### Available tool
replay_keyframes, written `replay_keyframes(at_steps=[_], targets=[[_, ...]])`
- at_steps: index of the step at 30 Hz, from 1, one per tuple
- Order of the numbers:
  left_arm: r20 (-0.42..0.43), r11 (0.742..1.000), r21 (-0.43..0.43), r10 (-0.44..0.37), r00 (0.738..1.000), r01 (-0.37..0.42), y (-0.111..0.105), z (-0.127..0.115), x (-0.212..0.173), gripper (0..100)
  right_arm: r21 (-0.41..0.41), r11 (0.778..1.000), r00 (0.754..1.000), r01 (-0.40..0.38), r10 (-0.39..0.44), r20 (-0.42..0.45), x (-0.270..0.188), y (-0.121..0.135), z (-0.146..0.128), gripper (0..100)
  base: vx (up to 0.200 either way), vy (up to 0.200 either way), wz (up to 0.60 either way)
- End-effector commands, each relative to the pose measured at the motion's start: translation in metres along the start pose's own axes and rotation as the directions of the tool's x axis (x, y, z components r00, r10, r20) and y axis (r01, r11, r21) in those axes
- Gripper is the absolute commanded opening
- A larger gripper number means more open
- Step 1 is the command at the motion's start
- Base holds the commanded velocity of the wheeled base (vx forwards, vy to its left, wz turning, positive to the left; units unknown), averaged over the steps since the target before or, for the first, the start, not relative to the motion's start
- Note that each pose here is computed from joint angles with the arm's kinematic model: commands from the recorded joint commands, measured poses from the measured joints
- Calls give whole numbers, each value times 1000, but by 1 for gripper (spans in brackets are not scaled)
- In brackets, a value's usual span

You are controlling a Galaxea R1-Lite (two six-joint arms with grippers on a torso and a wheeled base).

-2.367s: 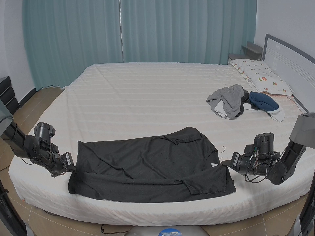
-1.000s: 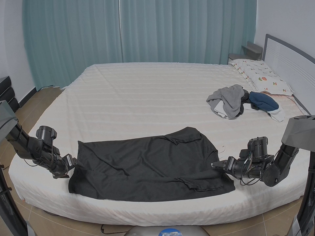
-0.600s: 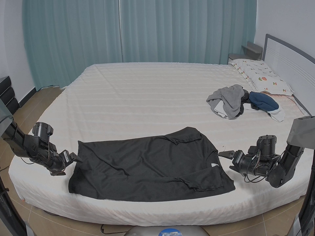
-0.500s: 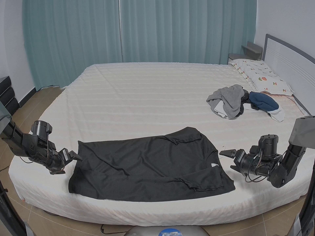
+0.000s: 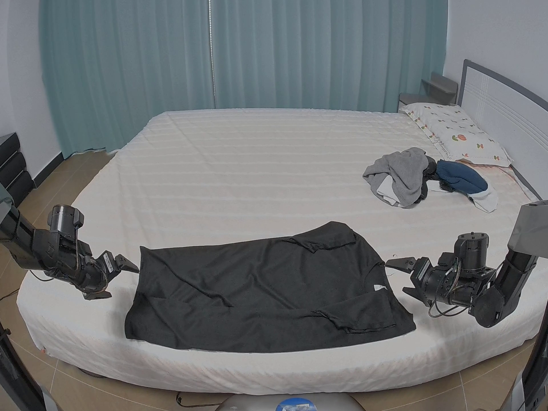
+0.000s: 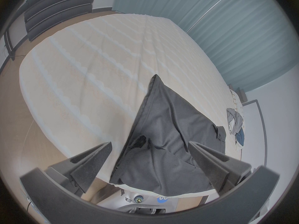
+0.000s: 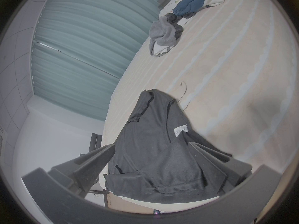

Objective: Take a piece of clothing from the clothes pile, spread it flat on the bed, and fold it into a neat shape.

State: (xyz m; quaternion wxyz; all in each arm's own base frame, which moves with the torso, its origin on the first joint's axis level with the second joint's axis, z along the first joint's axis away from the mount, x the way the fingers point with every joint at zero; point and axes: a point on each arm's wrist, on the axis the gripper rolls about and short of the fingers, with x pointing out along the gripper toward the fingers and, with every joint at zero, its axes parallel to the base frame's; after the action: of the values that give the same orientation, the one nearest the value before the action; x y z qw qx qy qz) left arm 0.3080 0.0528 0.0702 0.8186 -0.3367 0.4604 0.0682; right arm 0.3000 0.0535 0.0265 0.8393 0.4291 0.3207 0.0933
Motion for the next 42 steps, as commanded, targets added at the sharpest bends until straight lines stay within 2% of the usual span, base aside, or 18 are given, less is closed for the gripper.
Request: replay_keyframes(at_steps=[1, 10, 18, 24, 28, 30, 34, 38, 41, 42], targets=[[-1, 1000, -2, -1, 1000, 1, 0, 1, 2, 100, 0, 1000, 1000, 1, -1, -2, 1, 0, -1, 100, 0, 0, 0], [-23, 998, -56, 5, 1000, -6, 1, 3, 14, 100, 0, 1000, 1000, 0, 0, -8, 2, 0, -2, 100, 0, 0, 0], [-54, 996, -75, -52, 997, 48, -1, 2, 14, 100, -3, 1000, 1000, 6, -6, -21, 5, -1, -6, 100, 0, 0, 0], [-58, 996, -77, -56, 997, 52, -1, 2, 14, 100, -7, 1000, 1000, 0, 0, -20, 7, 1, -5, 100, 200, 0, 0], [-61, 996, -78, -56, 997, 51, -1, 2, 15, 100, -21, 1000, 1000, -16, 16, -2, 9, 8, -2, 100, 0, 0, 0], [-74, 995, -81, -67, 995, 61, 0, 1, 17, 100, -40, 998, 999, -43, 43, -19, 17, 19, -5, 100, 0, 0, 0], [-88, 994, -85, -81, 993, 74, 0, 0, 18, 100, -53, 998, 999, -39, 38, -24, 29, 29, -7, 100, 0, 0, 0], [-101, 992, -91, -92, 991, 83, 2, 0, 20, 100, -70, 998, 999, -7, 11, 45, 63, 42, 5, 100, 0, 0, 0], [-106, 992, -95, -94, 990, 84, 3, 0, 22, 100, -69, 998, 1000, 9, -7, 21, 80, 47, 8, 100, 0, 0, 0], [-109, 991, -98, -98, 989, 87, 4, 0, 23, 100, -72, 997, 999, 35, -35, -10, 94, 51, 4, 100, 0, 0, 0]])
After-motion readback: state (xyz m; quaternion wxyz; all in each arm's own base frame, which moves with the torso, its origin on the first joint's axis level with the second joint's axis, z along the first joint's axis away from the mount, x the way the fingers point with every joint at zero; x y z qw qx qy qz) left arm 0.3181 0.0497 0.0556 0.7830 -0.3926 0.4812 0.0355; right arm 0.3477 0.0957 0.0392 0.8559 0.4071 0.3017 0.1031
